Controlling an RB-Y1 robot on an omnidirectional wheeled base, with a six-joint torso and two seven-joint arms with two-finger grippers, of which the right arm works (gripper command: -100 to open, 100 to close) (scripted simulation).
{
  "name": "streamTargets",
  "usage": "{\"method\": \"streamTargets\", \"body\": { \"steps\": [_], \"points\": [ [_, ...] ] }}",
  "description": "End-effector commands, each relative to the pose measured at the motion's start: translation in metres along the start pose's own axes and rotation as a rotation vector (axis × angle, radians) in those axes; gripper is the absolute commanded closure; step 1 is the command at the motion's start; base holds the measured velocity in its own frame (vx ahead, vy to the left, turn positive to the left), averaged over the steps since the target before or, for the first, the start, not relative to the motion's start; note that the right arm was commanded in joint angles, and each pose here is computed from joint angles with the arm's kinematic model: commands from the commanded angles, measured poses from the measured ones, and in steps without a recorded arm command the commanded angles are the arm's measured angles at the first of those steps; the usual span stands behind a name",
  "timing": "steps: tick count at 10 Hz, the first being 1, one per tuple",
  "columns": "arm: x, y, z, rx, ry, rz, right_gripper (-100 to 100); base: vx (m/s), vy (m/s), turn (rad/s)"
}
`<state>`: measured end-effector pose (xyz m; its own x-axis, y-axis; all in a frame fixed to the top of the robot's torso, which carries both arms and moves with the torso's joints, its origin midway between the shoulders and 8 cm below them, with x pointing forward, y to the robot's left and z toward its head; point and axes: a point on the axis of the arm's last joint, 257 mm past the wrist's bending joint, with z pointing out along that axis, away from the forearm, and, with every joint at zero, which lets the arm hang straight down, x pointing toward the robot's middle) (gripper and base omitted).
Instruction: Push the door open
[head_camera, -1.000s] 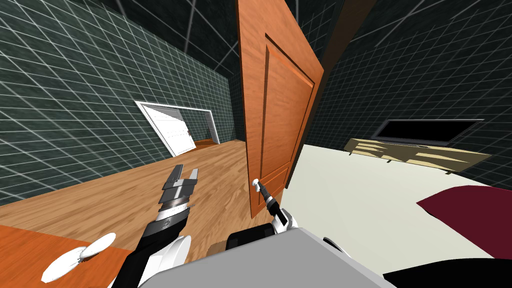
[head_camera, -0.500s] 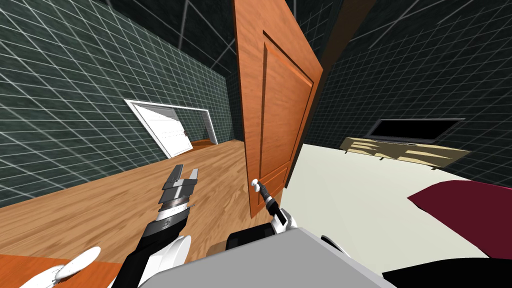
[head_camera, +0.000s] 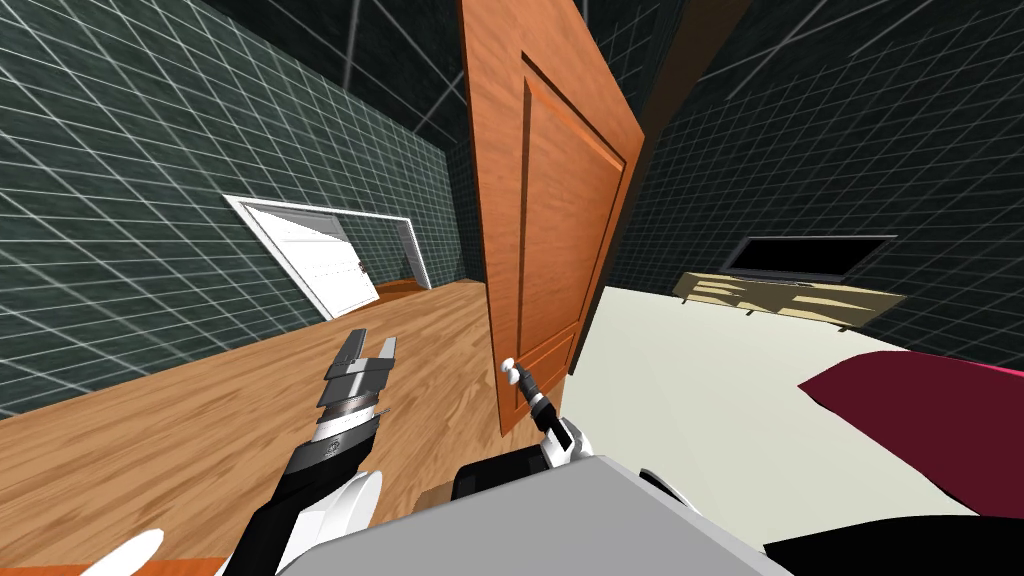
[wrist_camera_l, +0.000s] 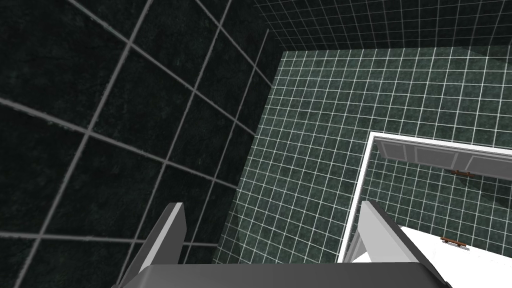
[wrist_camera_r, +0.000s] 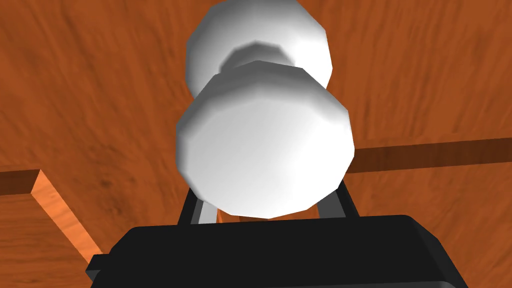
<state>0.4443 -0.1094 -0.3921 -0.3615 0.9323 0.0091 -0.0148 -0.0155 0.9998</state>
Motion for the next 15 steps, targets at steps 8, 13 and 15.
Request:
{"method": "streamTargets", "body": {
  "steps": [8, 13, 15],
  "points": [
    [0.010, 0.005, 0.0106, -0.014, 0.002, 0.251, 100, 0.032, 0.027, -0.043],
    [0.015, 0.005, 0.0141, -0.013, 0.000, 0.399, 100, 0.031, 0.028, -0.043],
    [0.016, 0.005, 0.0153, -0.012, -0.001, 0.450, 100, 0.023, 0.024, -0.035]
  ]
}}
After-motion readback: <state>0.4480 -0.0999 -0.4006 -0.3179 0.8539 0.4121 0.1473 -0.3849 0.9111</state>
